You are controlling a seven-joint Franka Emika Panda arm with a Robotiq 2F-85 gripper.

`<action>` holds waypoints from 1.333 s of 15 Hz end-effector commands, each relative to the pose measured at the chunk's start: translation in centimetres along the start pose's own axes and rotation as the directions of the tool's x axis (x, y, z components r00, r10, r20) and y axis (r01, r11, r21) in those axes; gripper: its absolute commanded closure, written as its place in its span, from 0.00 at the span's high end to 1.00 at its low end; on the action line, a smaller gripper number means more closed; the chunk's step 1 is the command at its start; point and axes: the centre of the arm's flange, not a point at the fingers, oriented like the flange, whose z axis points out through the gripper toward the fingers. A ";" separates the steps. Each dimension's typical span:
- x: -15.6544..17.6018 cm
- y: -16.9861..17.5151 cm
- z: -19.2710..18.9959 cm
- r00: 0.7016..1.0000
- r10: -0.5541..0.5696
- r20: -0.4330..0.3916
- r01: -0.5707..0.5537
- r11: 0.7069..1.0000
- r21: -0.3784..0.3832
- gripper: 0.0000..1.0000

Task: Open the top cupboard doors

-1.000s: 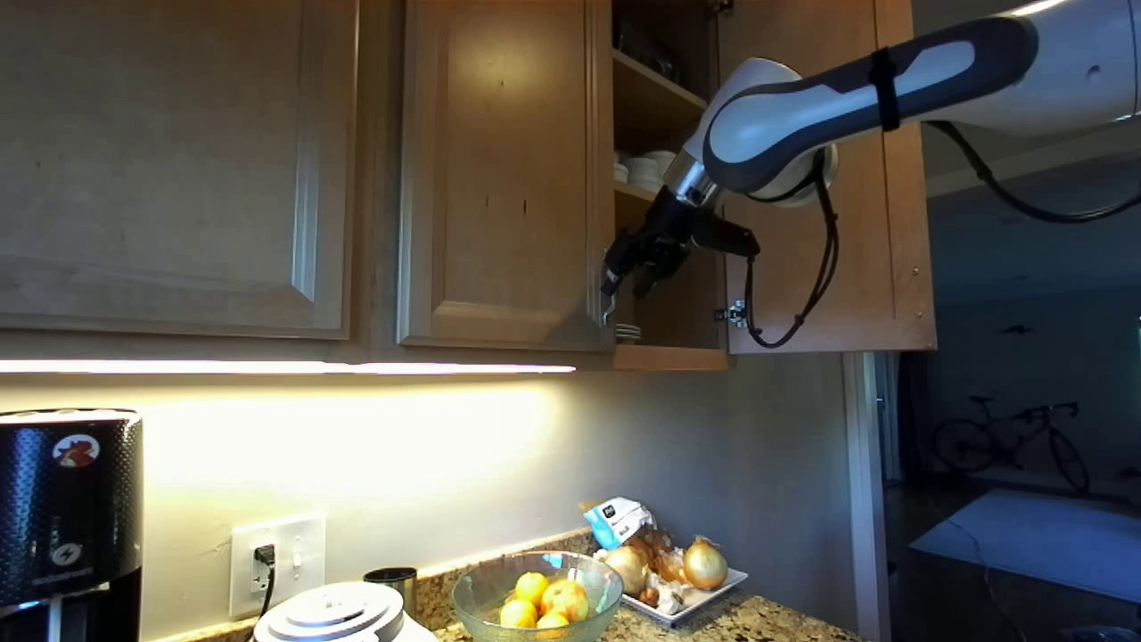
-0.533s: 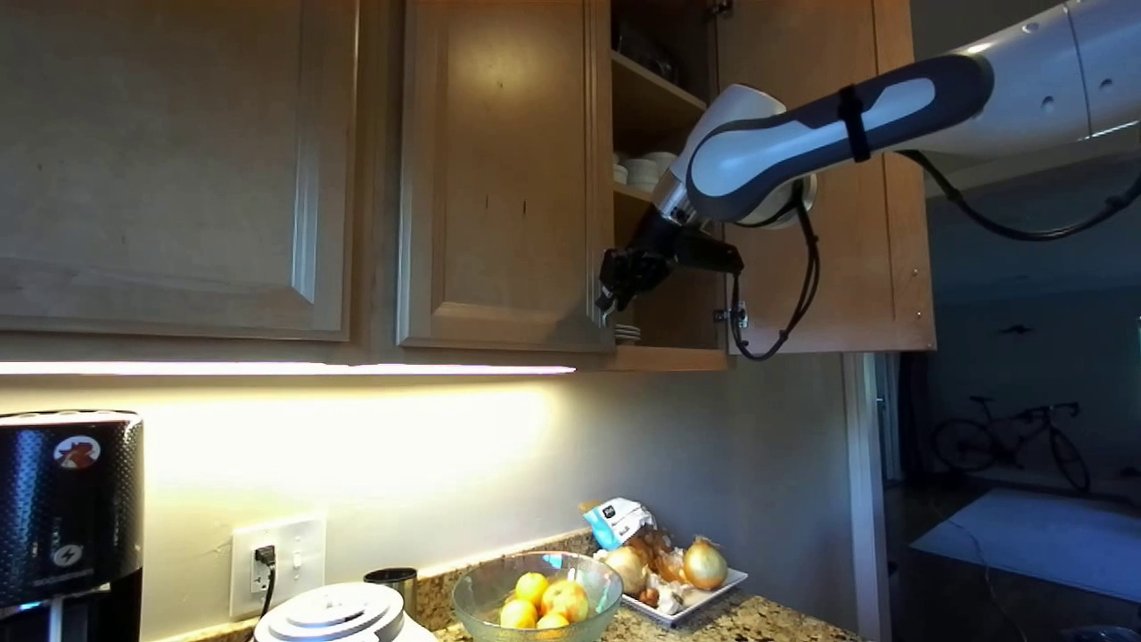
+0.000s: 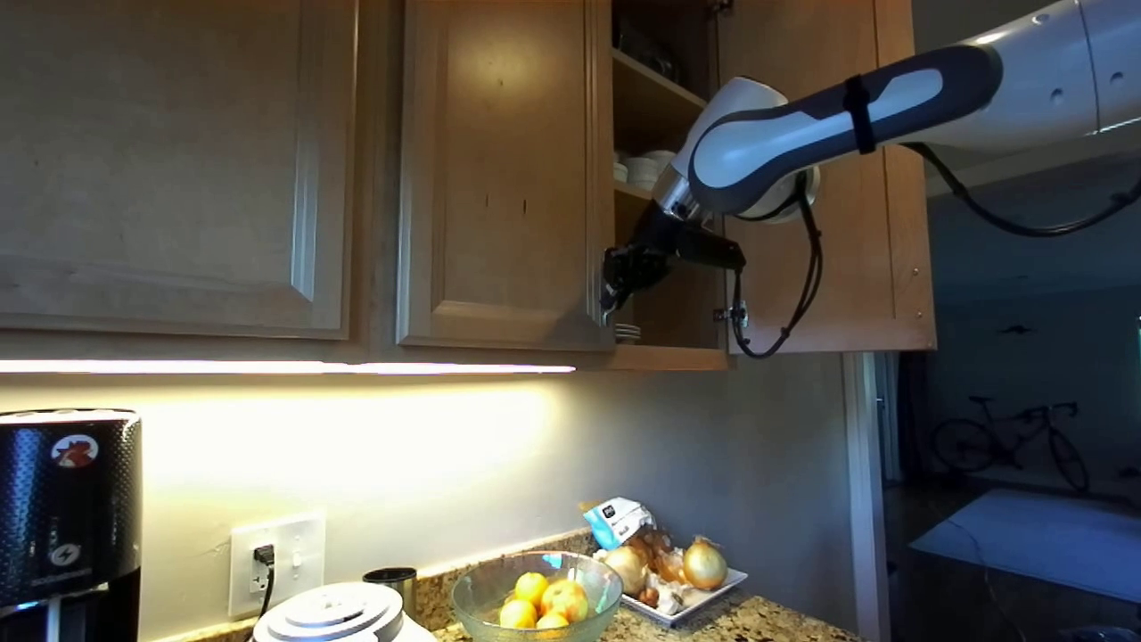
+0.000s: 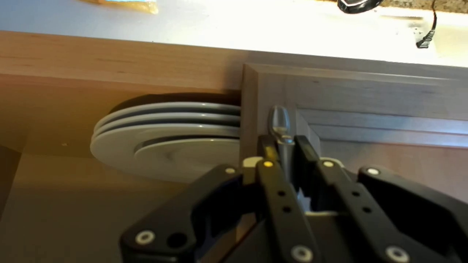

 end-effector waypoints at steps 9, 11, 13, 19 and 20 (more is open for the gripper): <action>-6.9 -2.8 -12.7 0.937 -0.340 0.076 0.312 0.917 0.248 0.10; -7.2 -4.9 -12.0 0.904 -0.418 0.085 0.376 0.875 0.304 0.10; -7.9 -5.8 -13.0 0.865 -0.493 0.093 0.434 0.828 0.354 0.19; -8.6 -4.7 -12.5 0.806 -0.581 0.111 0.441 0.714 0.544 0.67; -8.9 -4.7 -12.2 0.803 -0.586 0.109 0.429 0.695 0.576 0.73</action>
